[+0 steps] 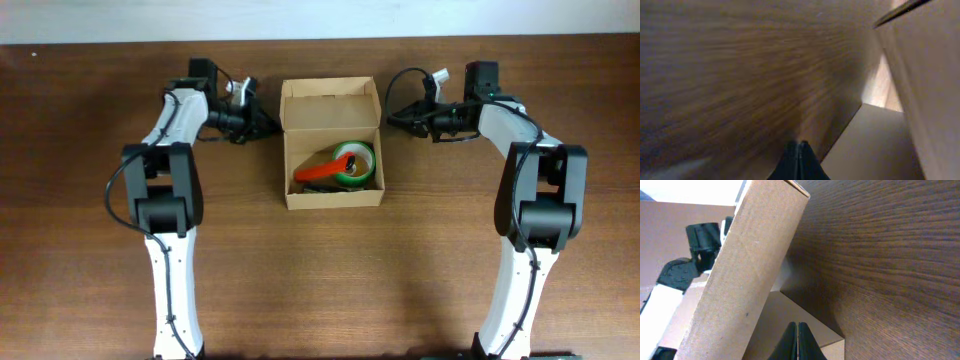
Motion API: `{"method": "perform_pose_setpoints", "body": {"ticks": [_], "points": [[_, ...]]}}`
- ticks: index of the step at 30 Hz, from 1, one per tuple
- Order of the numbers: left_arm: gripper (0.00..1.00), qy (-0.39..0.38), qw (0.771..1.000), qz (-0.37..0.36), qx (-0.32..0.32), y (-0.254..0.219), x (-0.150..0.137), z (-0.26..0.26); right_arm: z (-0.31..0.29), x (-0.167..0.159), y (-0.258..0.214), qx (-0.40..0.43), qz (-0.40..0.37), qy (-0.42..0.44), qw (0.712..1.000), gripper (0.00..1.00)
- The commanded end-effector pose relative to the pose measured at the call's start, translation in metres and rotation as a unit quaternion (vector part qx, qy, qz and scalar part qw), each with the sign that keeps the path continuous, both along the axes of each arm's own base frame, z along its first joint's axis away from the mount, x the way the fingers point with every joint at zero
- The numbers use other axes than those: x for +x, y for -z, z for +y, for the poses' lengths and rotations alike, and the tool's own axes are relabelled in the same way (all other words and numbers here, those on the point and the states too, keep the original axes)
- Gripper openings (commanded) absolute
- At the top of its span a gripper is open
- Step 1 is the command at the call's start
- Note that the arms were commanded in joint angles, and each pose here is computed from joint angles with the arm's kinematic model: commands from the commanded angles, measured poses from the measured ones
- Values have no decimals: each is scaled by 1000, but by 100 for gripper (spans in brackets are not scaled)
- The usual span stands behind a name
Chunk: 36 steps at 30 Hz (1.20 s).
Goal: Pack container
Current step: 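Push the box lid flaps closed with both grippers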
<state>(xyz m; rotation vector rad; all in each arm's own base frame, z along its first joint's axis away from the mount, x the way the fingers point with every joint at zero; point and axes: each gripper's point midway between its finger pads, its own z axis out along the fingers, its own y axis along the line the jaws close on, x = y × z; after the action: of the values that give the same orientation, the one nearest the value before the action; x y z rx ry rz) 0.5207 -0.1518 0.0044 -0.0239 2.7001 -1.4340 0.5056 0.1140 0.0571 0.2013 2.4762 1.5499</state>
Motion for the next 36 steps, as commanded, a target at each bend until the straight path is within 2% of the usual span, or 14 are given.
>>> {"method": "perform_pose_setpoints", "body": {"ticks": [1,13,18,20,27,36], "points": [[2,17,998,-24,-55,-19,4,-22,10,0,0,12,-4,-15,1000,3],[2,15,996,-42,-77,-28,13,-27,38,-8,-9,36,-14,-50,998,4],[2,32,989,-75,-121,-46,17,-34,44,-5,-30,80,-53,-73,993,4],[2,52,979,-113,-163,-66,21,-39,45,-3,-37,87,-61,-77,991,4],[2,68,959,-225,-159,-135,36,-37,46,11,-75,105,-100,-89,985,4],[2,90,936,-298,-165,-205,24,-37,48,15,-110,122,-121,-103,980,4]]}}
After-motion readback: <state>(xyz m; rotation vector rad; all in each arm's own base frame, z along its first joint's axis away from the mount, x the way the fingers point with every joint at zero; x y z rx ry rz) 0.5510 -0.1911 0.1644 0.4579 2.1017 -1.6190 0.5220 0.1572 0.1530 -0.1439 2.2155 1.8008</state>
